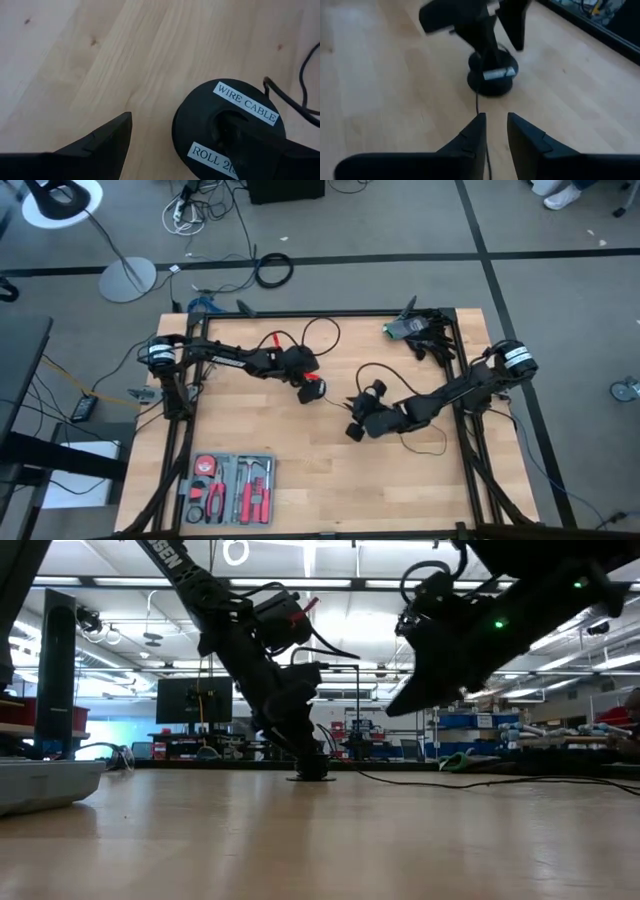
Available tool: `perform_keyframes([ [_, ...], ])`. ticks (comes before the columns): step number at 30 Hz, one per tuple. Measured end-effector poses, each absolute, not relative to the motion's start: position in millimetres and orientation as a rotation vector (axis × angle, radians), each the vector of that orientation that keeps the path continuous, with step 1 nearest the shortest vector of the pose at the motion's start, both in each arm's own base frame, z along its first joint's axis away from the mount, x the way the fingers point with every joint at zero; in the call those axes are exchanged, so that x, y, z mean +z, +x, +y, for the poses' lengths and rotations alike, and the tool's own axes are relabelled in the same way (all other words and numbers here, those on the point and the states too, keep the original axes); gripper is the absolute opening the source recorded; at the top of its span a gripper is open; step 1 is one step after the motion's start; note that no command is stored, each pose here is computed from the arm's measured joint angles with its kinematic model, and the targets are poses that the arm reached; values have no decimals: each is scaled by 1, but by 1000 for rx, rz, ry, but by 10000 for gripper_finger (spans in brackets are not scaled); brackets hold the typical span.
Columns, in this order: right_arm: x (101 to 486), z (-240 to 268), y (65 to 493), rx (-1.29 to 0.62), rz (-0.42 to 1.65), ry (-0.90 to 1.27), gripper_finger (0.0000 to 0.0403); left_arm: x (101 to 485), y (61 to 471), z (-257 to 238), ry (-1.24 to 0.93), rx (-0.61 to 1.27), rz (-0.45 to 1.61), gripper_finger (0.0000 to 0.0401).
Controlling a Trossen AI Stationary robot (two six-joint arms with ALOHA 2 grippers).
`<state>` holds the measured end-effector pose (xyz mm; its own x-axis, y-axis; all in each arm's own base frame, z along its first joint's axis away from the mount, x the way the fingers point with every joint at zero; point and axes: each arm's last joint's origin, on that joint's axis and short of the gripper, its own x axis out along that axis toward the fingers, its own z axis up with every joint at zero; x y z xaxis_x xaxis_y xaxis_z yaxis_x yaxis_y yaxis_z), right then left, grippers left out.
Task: Coil cords
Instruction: Uncoil the black wire from the spool
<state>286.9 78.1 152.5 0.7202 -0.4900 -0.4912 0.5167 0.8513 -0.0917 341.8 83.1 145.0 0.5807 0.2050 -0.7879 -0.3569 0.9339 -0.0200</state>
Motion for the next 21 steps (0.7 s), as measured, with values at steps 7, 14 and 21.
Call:
perform_keyframes([
  [7,159,69,296,-564,455,80,105,144,337,80,-173,327,827,300],
  [14,140,68,308,-509,464,107,150,138,327,78,-187,344,761,300],
  [21,109,67,327,-421,406,39,180,138,327,76,-186,339,756,300],
])
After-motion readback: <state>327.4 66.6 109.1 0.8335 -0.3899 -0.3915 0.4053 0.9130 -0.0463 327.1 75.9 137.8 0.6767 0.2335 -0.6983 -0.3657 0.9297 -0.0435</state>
